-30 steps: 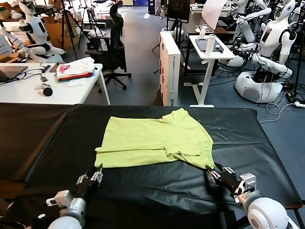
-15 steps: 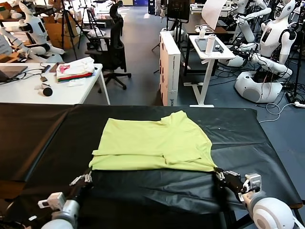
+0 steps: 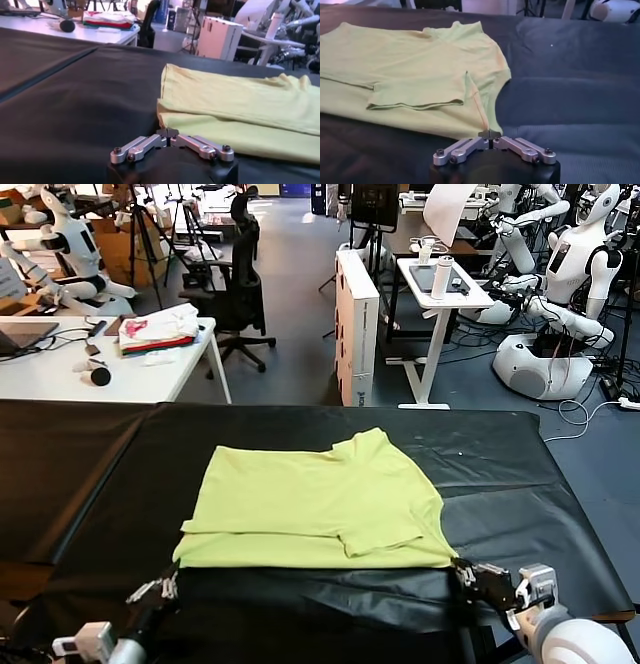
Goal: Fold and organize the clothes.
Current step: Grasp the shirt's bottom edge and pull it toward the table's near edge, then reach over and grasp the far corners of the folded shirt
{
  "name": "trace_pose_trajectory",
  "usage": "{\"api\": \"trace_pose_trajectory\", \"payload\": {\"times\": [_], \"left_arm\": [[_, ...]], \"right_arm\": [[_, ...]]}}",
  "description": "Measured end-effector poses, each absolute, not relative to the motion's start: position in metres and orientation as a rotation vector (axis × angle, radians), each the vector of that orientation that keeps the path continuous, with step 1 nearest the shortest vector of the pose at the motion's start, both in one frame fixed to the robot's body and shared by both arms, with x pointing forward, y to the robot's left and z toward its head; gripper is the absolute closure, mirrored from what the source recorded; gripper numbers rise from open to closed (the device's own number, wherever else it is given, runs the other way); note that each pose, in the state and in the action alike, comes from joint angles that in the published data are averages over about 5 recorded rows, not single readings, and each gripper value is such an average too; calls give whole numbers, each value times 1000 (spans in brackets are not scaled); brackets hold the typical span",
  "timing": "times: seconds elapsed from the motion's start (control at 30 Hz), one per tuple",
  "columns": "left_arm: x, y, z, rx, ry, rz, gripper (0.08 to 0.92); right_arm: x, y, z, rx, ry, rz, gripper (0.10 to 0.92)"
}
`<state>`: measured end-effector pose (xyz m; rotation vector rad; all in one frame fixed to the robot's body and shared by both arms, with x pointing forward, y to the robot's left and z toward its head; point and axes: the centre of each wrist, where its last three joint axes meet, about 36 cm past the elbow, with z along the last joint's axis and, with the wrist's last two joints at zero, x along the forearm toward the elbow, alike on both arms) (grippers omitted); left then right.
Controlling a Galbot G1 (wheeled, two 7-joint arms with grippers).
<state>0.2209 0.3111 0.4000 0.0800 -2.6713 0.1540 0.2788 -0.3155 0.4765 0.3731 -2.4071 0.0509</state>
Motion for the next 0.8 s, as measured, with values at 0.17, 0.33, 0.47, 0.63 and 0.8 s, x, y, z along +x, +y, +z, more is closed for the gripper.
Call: {"api": "trace_pose_trajectory", "payload": {"times": [0.17,0.33,0.47,0.63,0.8], "left_arm": [[215,314,409,141,-2606,134,657],[215,321,421,201,-2555,90,336],[222,330,436,221,-2536,40,144],[239,341,463,217,-2552,40,94],[262,346,485,184,-2587,111,93]], "right_arm": [[273,-310,490,441,-2420,67,266],[277,-307,501,464,-2448,49,125],[291,-311,507,454,-2482,1,116],[320,-319,514,426,-2530,-34,115],[350,-323,522,407,-2564,-58,115]]}}
